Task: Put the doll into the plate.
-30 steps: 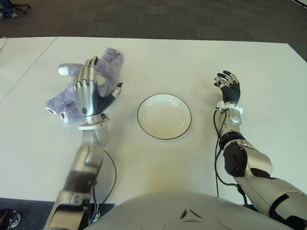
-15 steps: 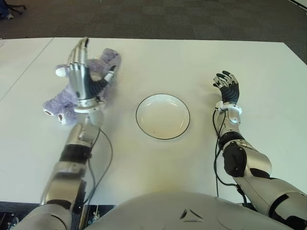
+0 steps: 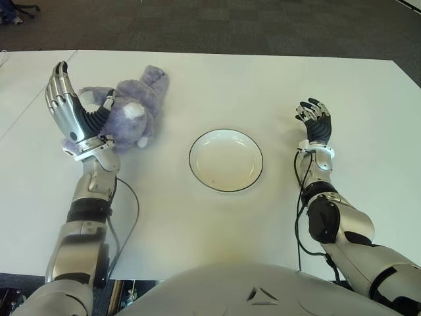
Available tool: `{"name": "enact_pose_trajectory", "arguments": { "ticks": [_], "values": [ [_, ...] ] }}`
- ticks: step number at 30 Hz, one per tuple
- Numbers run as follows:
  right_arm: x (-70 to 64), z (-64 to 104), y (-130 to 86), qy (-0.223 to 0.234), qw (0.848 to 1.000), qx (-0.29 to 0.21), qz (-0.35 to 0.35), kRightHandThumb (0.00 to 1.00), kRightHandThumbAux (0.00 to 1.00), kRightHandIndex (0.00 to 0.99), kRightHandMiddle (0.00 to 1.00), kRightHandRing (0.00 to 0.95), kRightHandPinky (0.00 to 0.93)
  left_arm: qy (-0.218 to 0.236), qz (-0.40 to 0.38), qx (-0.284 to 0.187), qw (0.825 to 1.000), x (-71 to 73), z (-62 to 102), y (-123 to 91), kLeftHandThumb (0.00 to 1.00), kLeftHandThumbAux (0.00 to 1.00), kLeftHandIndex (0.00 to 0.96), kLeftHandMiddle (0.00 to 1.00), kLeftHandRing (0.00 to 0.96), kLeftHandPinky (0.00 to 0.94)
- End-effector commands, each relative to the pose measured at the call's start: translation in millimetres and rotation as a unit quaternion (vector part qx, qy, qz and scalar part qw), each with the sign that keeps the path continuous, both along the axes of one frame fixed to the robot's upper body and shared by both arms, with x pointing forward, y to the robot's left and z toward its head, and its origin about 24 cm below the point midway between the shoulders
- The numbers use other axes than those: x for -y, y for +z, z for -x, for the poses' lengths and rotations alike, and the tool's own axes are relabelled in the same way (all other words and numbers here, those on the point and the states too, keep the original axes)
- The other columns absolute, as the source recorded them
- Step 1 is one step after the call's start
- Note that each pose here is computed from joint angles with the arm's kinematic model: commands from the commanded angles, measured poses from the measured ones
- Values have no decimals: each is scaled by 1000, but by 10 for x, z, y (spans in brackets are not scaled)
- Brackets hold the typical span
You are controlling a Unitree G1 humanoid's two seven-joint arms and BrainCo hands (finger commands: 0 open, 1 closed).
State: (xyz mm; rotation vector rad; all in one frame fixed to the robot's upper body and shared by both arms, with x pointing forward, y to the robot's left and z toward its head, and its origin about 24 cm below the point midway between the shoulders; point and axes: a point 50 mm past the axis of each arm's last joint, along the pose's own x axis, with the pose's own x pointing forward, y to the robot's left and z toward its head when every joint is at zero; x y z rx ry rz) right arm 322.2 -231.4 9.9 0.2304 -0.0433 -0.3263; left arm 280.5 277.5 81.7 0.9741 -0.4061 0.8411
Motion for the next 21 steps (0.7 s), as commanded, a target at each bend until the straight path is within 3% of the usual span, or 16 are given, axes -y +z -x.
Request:
{"name": "enact_pose_trajectory", "arguments": {
  "ticks": [1,11,15,21],
  "values": [
    [-222,770,-978,-7,972,-212,-97,397,863,275,354,382,402,18,26,-19,999,39,12,-107,158,552,38,98,94,80],
    [-221,767,-977,-8,972,-214,-94,396,864,278,355,383,402,15,1,-26,1000,22,36,-92,154,565,37,82,82,82],
    [-222,766,-978,-9,972,-215,-96,404,865,277,353,380,398,-2,-37,-17,999,192,267,-21,144,570,43,71,81,100],
    [-218,767,-977,-9,972,-214,-96,408,858,270,350,377,400,3,-56,-28,998,221,406,-5,150,552,58,71,80,106]
  ]
}}
